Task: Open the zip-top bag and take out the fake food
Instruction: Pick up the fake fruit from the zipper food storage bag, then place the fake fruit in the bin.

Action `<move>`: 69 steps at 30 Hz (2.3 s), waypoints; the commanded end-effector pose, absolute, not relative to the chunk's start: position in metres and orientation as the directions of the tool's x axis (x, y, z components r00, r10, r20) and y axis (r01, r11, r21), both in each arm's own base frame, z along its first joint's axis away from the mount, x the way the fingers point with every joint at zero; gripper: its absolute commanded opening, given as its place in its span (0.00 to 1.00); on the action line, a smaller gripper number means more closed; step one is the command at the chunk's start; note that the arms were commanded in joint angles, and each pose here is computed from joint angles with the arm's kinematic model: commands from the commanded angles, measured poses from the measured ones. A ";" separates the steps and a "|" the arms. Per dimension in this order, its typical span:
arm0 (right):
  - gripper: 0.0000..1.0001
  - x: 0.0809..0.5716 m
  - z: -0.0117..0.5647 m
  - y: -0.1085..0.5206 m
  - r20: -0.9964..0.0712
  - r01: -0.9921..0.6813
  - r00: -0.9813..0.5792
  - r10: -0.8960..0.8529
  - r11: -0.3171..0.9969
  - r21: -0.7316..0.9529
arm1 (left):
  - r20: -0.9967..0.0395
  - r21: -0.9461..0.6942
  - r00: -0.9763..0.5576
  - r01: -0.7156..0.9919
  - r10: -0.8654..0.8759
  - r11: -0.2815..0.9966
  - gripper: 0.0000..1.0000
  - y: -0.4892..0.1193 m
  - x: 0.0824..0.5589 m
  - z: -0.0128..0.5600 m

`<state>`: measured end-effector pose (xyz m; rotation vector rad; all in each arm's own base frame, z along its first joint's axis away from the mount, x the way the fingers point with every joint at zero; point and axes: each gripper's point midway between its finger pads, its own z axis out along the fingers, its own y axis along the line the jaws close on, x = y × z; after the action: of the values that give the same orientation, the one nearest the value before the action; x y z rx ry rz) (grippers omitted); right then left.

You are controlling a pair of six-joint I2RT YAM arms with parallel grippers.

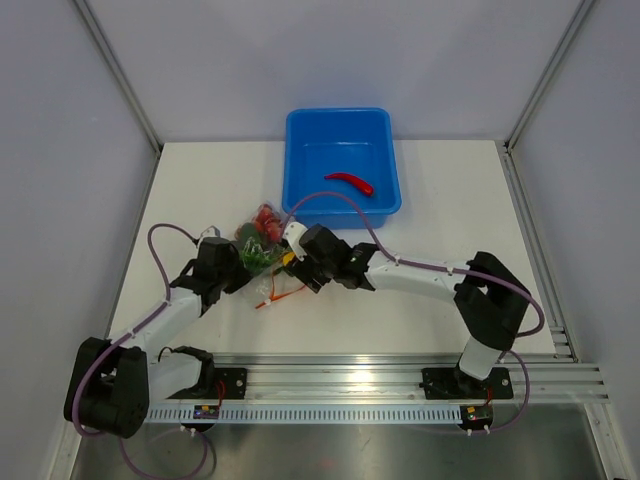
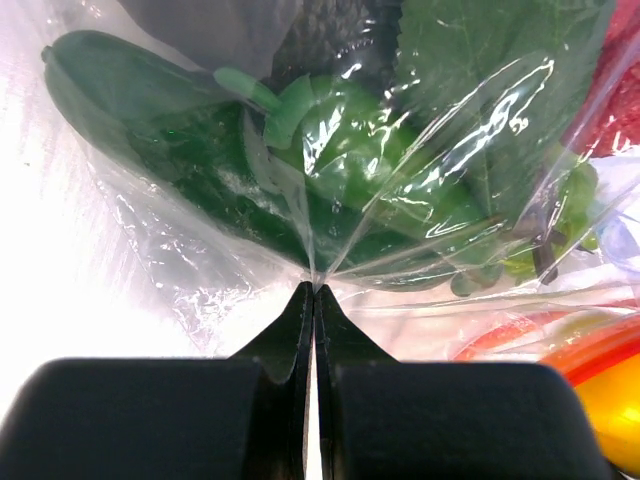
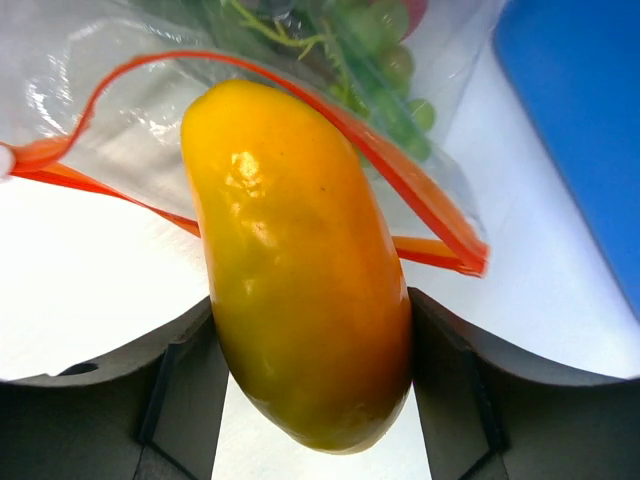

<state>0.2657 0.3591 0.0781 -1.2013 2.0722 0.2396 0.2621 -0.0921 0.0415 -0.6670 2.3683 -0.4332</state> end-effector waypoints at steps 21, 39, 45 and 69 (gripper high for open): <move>0.55 0.389 0.180 0.282 -0.855 -0.475 -0.430 -0.291 0.878 -0.060 | -0.544 -0.552 -0.574 -0.304 -0.612 0.776 0.00 -0.092 0.260 0.079; 0.54 0.477 0.137 0.266 -0.819 -0.337 -0.481 -0.313 0.928 -0.158 | -0.562 -0.537 -0.591 -0.272 -0.579 0.798 0.00 -0.094 0.256 0.079; 0.66 0.490 0.116 0.265 -0.792 -0.332 -0.510 -0.335 0.926 -0.178 | -0.570 -0.533 -0.590 -0.265 -0.572 0.804 0.01 -0.093 0.254 0.084; 0.96 0.424 0.228 0.292 -0.871 -0.439 -0.489 -0.050 0.877 0.197 | -0.617 -0.550 -0.550 -0.212 -0.563 0.808 0.52 -0.094 0.241 0.110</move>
<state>0.4458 0.2767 0.1970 -0.3992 2.0785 0.2994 0.2344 -0.0938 0.0912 -0.5764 2.2103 -0.5199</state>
